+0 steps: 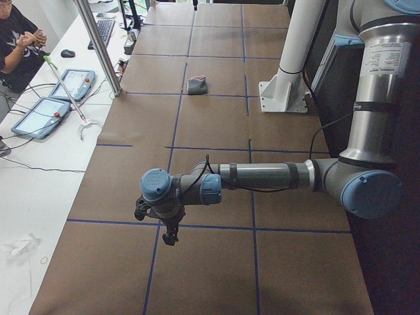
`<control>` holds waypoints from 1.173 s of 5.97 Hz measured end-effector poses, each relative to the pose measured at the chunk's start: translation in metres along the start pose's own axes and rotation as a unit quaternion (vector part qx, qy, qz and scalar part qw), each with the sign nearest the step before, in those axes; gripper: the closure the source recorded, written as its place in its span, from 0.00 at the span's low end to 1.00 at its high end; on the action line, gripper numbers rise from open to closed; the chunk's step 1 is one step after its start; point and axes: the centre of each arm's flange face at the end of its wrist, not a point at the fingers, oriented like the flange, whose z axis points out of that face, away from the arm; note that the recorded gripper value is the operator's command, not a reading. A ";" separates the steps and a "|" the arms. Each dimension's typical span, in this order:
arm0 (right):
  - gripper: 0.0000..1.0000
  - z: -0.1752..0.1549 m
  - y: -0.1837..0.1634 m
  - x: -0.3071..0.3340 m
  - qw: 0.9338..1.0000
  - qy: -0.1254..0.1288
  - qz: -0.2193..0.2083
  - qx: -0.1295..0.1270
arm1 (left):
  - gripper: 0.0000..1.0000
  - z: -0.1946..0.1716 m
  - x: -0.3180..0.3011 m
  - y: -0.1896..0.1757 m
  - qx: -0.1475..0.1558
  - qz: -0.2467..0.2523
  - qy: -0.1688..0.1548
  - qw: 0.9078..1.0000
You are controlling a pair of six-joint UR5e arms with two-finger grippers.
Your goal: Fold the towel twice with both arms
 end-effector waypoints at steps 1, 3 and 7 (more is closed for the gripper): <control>0.00 0.001 0.003 0.005 1.000 0.000 0.004 -0.001 | 0.00 -0.006 0.006 -0.001 0.005 -0.032 -0.002 0.999; 0.00 0.004 0.010 0.015 1.000 0.001 0.013 -0.005 | 0.00 -0.009 0.009 0.000 0.007 -0.048 -0.003 0.999; 0.00 0.024 0.049 0.076 0.998 0.008 0.056 -0.027 | 0.00 -0.010 0.010 -0.001 0.008 -0.047 -0.005 0.999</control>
